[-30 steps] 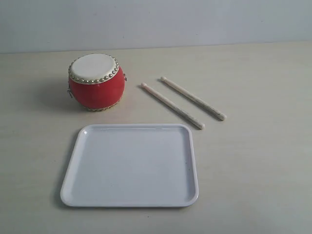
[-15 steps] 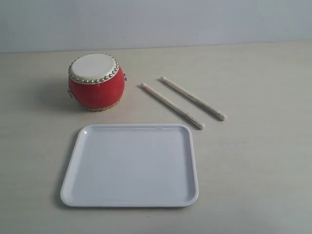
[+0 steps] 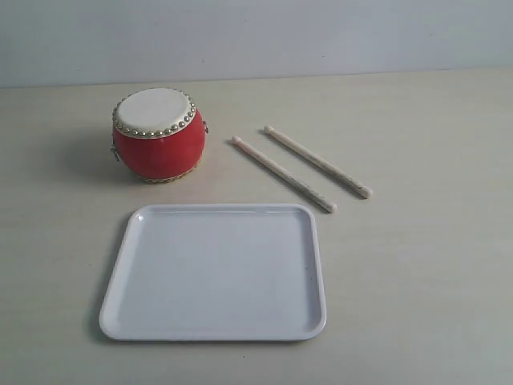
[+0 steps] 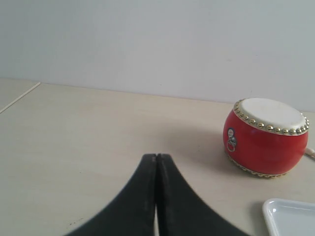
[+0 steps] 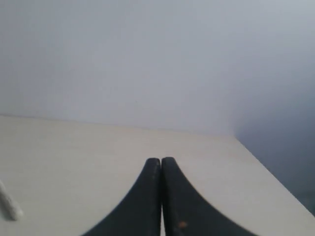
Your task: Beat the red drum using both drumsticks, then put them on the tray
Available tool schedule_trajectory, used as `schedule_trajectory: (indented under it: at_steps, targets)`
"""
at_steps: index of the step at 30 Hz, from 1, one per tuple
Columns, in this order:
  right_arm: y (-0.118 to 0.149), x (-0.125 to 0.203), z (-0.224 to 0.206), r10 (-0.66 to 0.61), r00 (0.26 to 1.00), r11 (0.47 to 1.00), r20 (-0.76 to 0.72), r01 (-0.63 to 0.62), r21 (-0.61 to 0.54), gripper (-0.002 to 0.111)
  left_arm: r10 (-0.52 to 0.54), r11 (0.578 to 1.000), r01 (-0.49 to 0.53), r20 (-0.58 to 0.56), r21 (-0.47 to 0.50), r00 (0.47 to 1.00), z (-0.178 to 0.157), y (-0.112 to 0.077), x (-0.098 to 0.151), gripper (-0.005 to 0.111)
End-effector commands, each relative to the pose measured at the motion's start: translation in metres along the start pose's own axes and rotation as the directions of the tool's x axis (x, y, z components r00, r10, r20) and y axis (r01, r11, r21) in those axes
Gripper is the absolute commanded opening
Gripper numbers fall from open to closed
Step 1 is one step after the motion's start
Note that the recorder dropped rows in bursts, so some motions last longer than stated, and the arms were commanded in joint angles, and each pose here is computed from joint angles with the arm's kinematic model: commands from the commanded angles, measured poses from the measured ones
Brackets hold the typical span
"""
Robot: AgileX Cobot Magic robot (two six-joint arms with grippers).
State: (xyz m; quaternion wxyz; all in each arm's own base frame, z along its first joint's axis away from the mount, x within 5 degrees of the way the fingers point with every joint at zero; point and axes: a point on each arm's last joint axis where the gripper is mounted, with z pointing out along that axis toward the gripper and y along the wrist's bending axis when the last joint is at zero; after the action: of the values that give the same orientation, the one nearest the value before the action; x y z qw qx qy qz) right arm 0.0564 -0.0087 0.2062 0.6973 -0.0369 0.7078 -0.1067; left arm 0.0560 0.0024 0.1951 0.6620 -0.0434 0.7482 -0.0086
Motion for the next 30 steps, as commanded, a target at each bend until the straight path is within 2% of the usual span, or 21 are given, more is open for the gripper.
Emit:
schedule_trajectory:
  at_steps: [1, 6, 8, 11, 15, 16, 19, 21, 23, 26, 30]
  targets:
    - [0.008, -0.011, -0.001, 0.04, 0.991, 0.996, 0.131, -0.029, -0.086, 0.0, -0.009, 1.0, 0.009, 0.007, 0.0, 1.0, 0.0, 0.0, 0.0, 0.0]
    - [0.013, -0.023, -0.005, 0.117, 0.96, 0.982, 0.254, -0.075, -0.171, 0.0, -0.009, 1.0, 0.009, 0.007, 0.0, 1.0, 0.0, 0.0, 0.0, 0.0]
    - [0.016, -0.03, -0.007, 0.207, 0.928, 0.964, 0.311, -0.139, -0.228, 0.0, -0.009, 1.0, 0.009, 0.007, 0.0, 1.0, 0.0, 0.0, 0.0, 0.0]
    - [0.018, -0.042, -0.013, 0.363, 0.847, 0.91, 0.389, -0.233, -0.342, 0.0, -0.009, 1.0, 0.009, 0.007, 0.0, 1.0, 0.0, 0.0, 0.0, 0.0]
    - [0.019, -0.056, -0.023, 0.445, 0.745, 0.87, 0.496, -0.23, -0.436, 0.0, -0.009, 1.0, 0.009, 0.007, 0.0, 1.0, 0.0, 0.0, 0.0, 0.0]
    - [0.017, -0.059, -0.025, 0.49, 0.701, 0.852, 0.518, -0.26, -0.454, 0.0, -0.009, 1.0, 0.009, 0.007, 0.0, 1.0, 0.0, 0.0, 0.0, 0.0]
    - [0.004, -0.068, -0.028, 0.605, 0.59, 0.794, 0.535, -0.399, -0.458, 0.0, -0.009, 1.0, 0.009, 0.007, 0.0, 1.0, 0.0, 0.0, 0.0, 0.0]
    - [-0.006, -0.083, -0.03, 0.602, 0.558, 0.798, 0.571, -0.437, -0.414, 0.0, -0.009, 1.0, 0.009, 0.007, 0.0, 1.0, 0.0, 0.0, 0.0, 0.0]
    - [-0.014, -0.105, -0.025, 0.592, 0.566, 0.803, 0.573, -0.467, -0.37, 0.0, -0.009, 1.0, 0.009, 0.007, 0.0, 1.0, 0.0, 0.0, 0.0, 0.0]
    - [-0.021, -0.147, -0.002, 0.57, 0.637, 0.821, 0.519, -0.471, -0.323, 0.0, -0.009, 1.0, 0.009, 0.007, 0.0, 1.0, 0.0, 0.0, 0.0, 0.0]
    - [-0.022, -0.188, 0.072, 0.519, 0.813, 0.854, 0.264, -0.479, -0.204, 0.0, -0.009, 1.0, 0.009, 0.007, 0.0, 1.0, 0.0, 0.0, 0.0, 0.0]
